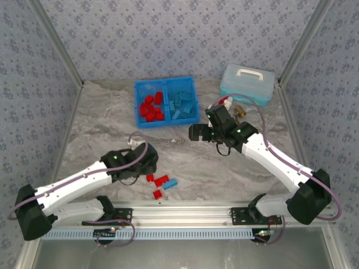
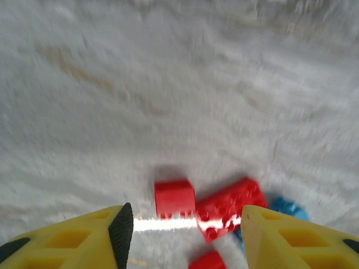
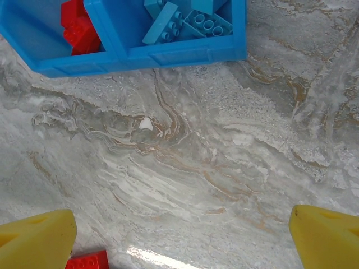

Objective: Sort the legos into containers by color

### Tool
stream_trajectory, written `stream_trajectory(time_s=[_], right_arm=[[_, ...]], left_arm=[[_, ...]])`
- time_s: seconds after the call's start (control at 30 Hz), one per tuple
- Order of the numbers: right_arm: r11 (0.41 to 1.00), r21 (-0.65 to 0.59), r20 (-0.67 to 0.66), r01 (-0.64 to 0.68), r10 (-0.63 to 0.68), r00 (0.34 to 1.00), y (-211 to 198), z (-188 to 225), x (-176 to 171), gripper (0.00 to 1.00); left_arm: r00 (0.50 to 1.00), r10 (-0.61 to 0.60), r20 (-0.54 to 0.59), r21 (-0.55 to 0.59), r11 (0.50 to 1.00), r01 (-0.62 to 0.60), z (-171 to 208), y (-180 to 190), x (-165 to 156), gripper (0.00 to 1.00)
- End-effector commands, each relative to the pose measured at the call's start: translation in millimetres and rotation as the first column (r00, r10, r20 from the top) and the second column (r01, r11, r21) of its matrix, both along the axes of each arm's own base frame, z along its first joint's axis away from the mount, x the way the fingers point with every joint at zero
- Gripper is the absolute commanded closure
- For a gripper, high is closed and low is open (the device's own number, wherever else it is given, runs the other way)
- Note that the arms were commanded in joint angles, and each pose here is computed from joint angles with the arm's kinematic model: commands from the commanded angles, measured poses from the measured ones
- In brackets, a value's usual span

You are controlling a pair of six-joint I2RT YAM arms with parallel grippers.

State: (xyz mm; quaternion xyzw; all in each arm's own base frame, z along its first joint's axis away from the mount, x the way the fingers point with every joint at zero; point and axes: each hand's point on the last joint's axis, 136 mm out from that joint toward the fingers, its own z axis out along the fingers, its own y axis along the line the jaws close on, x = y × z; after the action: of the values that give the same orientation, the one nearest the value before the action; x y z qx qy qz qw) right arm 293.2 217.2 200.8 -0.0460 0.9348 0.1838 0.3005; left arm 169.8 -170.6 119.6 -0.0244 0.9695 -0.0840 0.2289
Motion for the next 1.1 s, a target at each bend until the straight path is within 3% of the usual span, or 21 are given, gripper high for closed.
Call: stream_trajectory(time_s=[0.0,0.13,0.27,0.83,0.93,1.07], right_arm=[[1.000,0.015,-0.003,-0.002,0.002,1.000,3.3,0.6,0.5,0.00],[1.000,0.017,-0.015,0.009,-0.009,1.000,-0.4,-2.8,-4.2,0.00],[1.000,0.018,-0.007,0.015,-0.015,1.000,-3.1,0.3,-6.0,0.00],[1.000,0.009,-0.016,0.024,-0.024,1.000,-7.8,1.2,-10.4,0.00],[1.000,0.008,-0.015,0.028,-0.028,0.999,-8.2,2.6,-10.5,0.00],[0.999,0.014,-0.006,0.033,-0.033,0.999,-8.0,6.9,-9.7,0.00]], left_arm=[[0.996,0.072,-0.058,-0.017,0.997,-0.074,-16.9,-7.5,-12.5,0.40],[0.995,0.066,-0.069,0.043,0.997,-0.063,-35.3,-11.1,-9.3,0.23],[0.995,0.076,-0.062,0.133,0.989,-0.068,-51.3,-4.9,-3.9,0.19],[0.986,0.123,-0.116,0.074,0.991,-0.115,-99.9,0.7,-4.8,0.64],[0.987,0.129,-0.094,0.077,0.990,-0.122,-90.8,2.1,0.2,0.73],[0.995,0.097,0.018,0.066,0.993,-0.098,-41.4,-0.6,27.0,0.73]])
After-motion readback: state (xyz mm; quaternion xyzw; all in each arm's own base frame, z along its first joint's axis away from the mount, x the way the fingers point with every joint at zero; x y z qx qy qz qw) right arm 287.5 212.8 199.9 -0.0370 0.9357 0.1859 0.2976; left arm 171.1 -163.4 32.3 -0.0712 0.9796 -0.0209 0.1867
